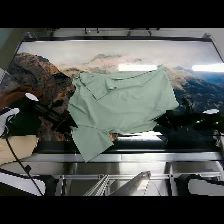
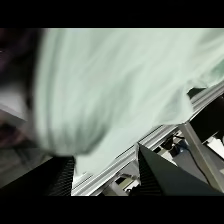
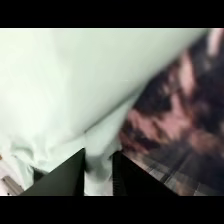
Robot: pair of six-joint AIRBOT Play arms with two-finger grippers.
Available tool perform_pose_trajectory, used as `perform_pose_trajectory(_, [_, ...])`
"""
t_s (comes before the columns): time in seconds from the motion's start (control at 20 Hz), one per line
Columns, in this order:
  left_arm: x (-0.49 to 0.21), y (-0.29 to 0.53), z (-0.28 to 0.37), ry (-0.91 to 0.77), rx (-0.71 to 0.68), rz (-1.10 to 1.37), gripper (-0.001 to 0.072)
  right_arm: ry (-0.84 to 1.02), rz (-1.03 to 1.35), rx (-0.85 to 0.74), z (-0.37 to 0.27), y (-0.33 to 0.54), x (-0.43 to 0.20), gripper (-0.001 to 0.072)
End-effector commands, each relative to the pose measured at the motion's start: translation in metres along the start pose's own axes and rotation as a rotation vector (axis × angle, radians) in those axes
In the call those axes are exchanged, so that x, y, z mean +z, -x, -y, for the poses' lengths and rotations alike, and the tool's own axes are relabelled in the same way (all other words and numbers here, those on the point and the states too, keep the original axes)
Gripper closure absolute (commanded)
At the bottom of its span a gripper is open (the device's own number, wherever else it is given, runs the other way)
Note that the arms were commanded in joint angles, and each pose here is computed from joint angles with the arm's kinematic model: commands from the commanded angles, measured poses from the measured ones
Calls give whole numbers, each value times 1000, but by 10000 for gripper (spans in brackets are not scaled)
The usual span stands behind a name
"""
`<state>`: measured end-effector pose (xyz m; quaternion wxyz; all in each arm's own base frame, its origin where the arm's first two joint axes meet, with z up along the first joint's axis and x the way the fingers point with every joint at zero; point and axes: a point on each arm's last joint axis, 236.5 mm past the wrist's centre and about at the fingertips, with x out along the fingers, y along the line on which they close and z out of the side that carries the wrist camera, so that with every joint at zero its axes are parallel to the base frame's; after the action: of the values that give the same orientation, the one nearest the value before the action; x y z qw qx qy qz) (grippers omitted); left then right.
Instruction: Fold the shirts.
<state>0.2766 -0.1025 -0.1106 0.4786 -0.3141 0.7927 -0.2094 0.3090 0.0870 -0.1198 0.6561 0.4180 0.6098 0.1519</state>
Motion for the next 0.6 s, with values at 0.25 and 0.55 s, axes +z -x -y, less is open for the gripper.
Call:
perform_pose_trajectory(0.25, [24,-1,46,-206,15,25,684,54,1,95,-34,19,-7,693])
perform_pose_trajectory(0.55, [-34,105,155,-483,-143,252,685,294,310,355,-149,168,-3,693])
